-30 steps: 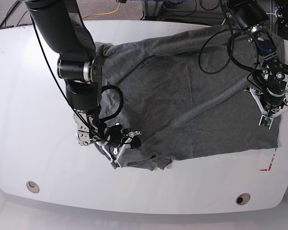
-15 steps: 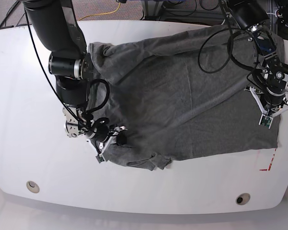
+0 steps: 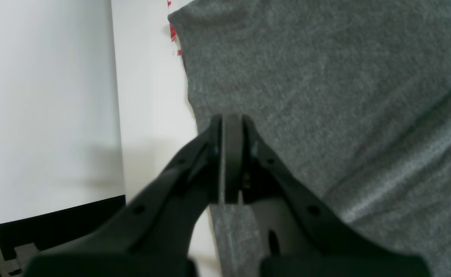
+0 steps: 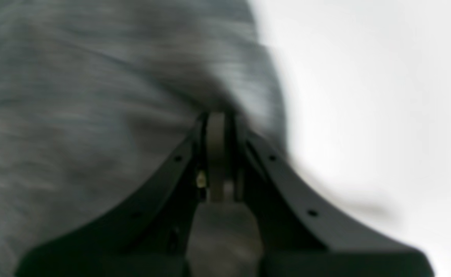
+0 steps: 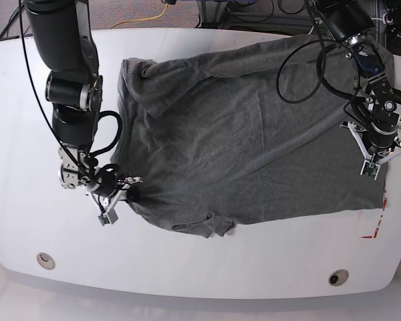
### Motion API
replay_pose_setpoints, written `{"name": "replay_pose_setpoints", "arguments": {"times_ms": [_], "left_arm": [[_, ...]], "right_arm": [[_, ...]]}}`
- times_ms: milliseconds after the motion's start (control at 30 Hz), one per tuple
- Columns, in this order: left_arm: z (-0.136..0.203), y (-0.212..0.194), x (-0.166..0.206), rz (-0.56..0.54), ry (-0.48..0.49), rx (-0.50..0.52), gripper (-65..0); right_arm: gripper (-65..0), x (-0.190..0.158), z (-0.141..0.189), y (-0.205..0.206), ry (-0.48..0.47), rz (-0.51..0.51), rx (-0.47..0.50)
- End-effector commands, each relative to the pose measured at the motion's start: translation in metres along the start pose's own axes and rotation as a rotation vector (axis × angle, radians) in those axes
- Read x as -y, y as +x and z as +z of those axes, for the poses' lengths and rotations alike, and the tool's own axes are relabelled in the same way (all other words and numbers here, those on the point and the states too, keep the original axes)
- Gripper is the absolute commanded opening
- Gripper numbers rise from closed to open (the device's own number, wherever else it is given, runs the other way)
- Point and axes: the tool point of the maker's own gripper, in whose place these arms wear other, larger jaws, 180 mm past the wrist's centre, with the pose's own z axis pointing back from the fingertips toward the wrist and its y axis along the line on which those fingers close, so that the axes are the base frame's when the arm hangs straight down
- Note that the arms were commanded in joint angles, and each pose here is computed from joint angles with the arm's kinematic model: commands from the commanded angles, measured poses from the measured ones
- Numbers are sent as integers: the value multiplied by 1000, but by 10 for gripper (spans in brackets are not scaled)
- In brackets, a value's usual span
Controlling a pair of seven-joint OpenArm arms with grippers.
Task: Layout the t-shirt on the table in an organized manner, then fold the t-shirt properly
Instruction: 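Drag the held shirt edge with the right gripper away from the left gripper, then pull the shirt edge further outward with the right gripper, smoothing it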
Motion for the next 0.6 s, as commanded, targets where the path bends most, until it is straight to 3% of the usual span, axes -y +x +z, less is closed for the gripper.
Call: {"name": "replay_pose_setpoints", "arguments": {"times_ms": [0,167,333,567], "left_arm": [[3,13,-11,-1,30,42,-646],[3,13,-11,-2,29,43,-646],[3,14,-10,-2,27,44,-646],[3,14,-10,-1,28,43,-646]], "right_arm": [[-621,16,10,12,-32,11,37],[-625,20,12,10,-39,12,22],[-625,21,21,36,-39,-21,68],[-625,-5,32,77,-18,55,97]]}}
